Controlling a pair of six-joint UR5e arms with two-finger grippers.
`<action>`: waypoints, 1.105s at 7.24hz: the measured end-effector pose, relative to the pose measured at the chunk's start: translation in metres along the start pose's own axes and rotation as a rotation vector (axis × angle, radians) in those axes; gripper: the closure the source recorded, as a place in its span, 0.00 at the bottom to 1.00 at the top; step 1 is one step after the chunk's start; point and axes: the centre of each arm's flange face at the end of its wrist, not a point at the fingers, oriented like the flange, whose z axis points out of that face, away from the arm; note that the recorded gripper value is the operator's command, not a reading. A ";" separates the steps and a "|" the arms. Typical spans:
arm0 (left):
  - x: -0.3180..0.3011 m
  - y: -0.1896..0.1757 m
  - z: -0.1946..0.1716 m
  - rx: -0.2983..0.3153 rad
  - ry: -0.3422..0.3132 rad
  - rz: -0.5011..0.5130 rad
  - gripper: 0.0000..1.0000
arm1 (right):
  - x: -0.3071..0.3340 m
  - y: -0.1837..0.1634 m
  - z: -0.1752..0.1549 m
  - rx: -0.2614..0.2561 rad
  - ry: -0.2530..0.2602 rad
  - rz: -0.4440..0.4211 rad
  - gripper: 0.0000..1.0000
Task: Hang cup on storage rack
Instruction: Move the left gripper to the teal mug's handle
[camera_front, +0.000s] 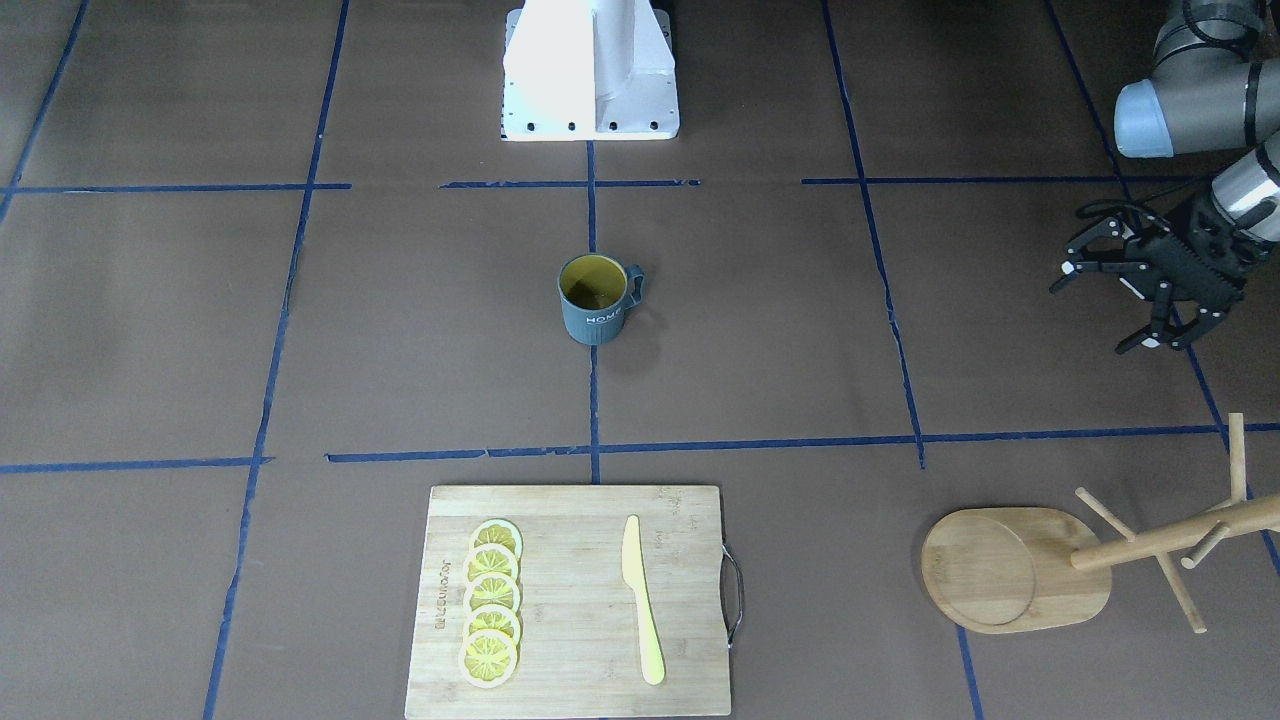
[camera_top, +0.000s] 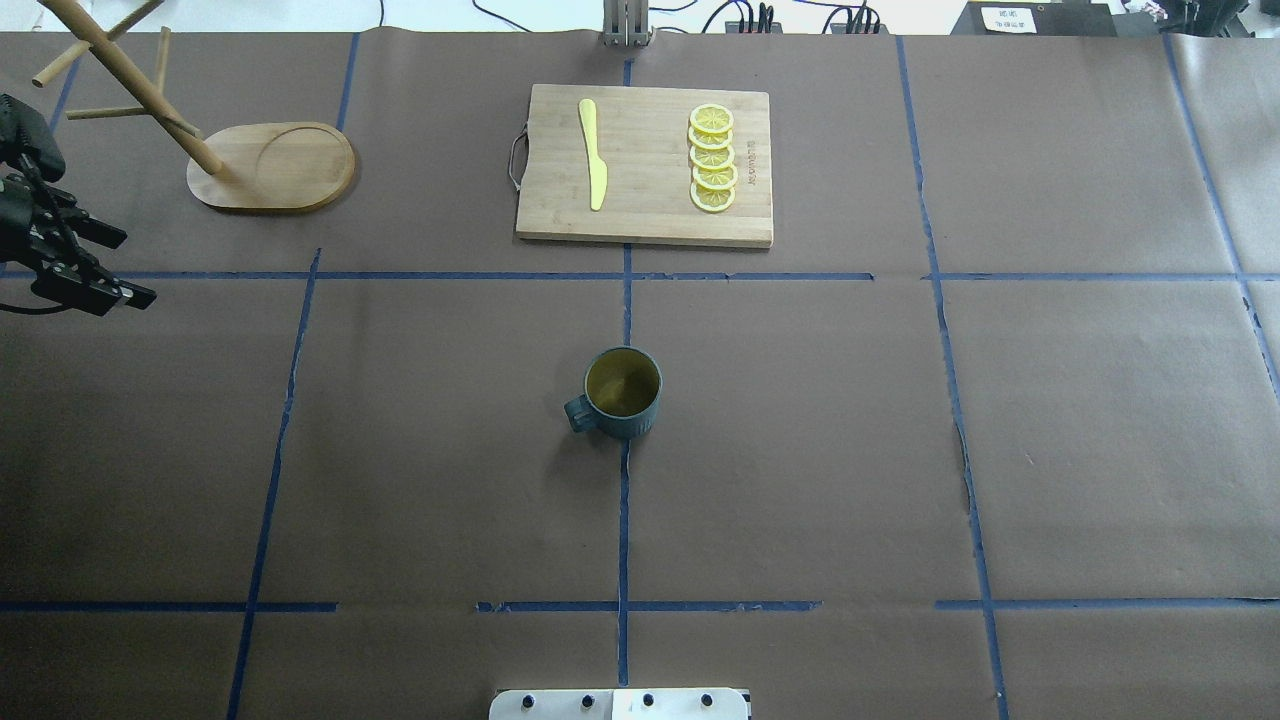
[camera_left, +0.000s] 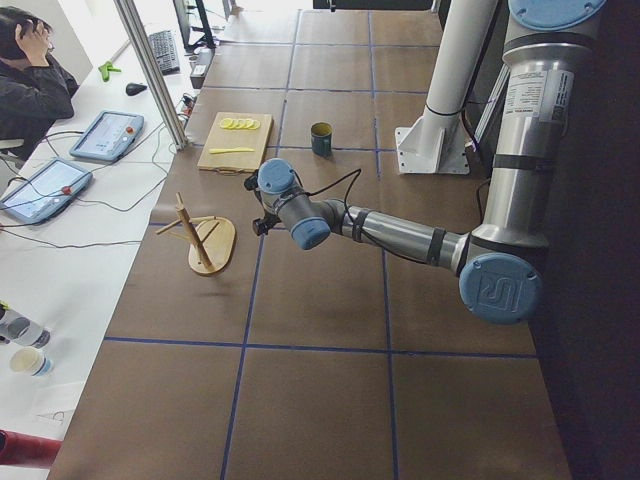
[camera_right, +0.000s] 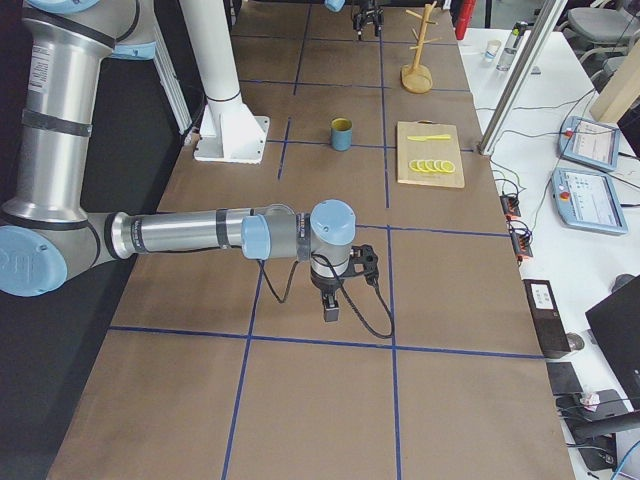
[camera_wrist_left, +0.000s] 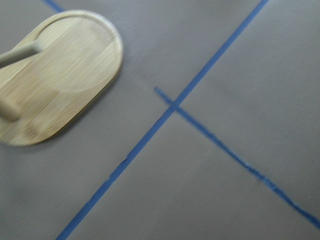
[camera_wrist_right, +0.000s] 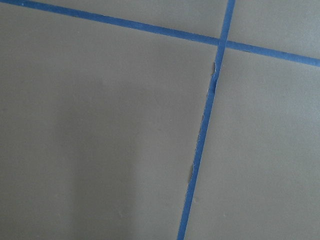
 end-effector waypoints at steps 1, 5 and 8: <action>0.026 -0.012 0.020 0.068 -0.013 0.012 0.00 | 0.000 0.000 0.000 0.000 0.000 -0.001 0.00; 0.152 -0.045 0.121 0.258 0.014 0.115 0.00 | 0.001 0.000 0.000 -0.001 0.001 0.001 0.00; 0.238 -0.094 0.189 0.319 0.137 0.187 0.00 | 0.001 0.000 0.001 -0.003 0.003 0.003 0.00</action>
